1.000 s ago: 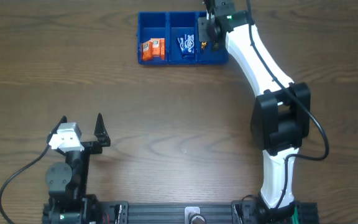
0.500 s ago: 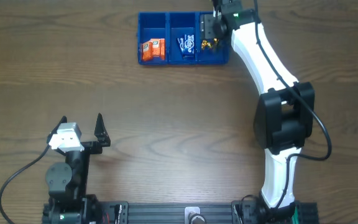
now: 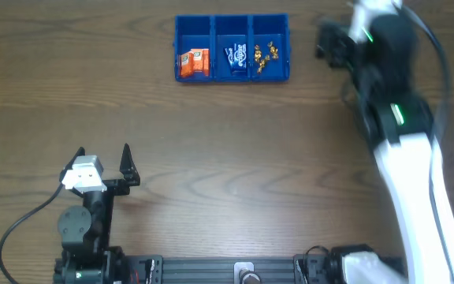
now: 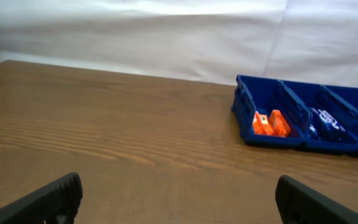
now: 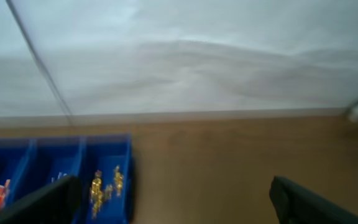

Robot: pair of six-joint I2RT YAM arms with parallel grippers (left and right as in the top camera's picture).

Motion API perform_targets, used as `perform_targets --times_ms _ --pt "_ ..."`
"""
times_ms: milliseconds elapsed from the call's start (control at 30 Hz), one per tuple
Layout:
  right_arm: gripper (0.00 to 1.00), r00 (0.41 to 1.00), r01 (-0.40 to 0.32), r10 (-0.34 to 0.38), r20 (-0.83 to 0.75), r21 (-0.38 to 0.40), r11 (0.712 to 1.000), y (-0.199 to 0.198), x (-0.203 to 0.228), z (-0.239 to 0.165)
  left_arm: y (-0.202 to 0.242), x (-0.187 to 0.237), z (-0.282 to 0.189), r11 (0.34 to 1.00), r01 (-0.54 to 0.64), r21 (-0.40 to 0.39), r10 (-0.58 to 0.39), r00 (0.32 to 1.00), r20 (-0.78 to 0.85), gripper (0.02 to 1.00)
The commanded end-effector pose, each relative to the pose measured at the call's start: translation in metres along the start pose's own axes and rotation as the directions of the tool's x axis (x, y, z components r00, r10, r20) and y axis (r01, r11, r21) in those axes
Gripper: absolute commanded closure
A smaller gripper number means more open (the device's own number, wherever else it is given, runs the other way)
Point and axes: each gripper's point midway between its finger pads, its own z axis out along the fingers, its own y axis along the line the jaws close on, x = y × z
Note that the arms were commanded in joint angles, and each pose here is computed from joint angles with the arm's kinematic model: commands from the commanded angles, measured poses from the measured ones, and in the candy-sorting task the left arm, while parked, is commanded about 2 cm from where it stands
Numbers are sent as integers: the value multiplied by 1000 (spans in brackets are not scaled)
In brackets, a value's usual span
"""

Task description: Sort Candies Into Trays

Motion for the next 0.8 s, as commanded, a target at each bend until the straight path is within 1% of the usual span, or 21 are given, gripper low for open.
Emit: perform_targets --times_ms 33,67,133,233,300,400,500,567,667,700,800 --pt "3 1000 -3 4 13 -58 998 -20 87 -46 0 16 1 1000 -13 4 13 999 -51 20" --pt "3 999 -22 25 37 -76 997 -23 101 -58 0 16 1 1000 -13 4 13 999 -51 20" --pt "3 994 -58 65 86 -78 995 -28 124 -75 0 16 1 1000 -13 4 13 999 -51 20" --pt "3 977 -53 67 200 -77 996 -30 157 -97 0 16 1 1000 -13 4 13 999 -51 20" --pt "3 966 -48 68 248 -86 995 -29 170 -103 0 16 1 1000 -13 4 13 999 -51 20" --pt "3 957 -33 68 282 -125 992 -21 183 -106 0 16 1 1000 -13 4 13 999 -51 23" --pt "3 960 -14 65 273 -185 983 -5 197 -98 0 16 1 1000 -13 4 13 999 -51 20" --pt "3 962 -7 63 265 -204 979 1 205 -94 0 16 1 1000 -13 4 13 999 -51 20" --pt "3 972 -13 59 228 -197 980 0 222 -86 0 16 1 1000 -13 4 13 999 -51 20" --pt "3 970 -29 75 230 -198 980 -1 221 -86 0 16 1 1000 -13 4 13 999 -51 20" --pt "3 970 -27 74 231 -200 980 -1 220 -86 0 16 1 1000 -13 4 13 999 -51 20"
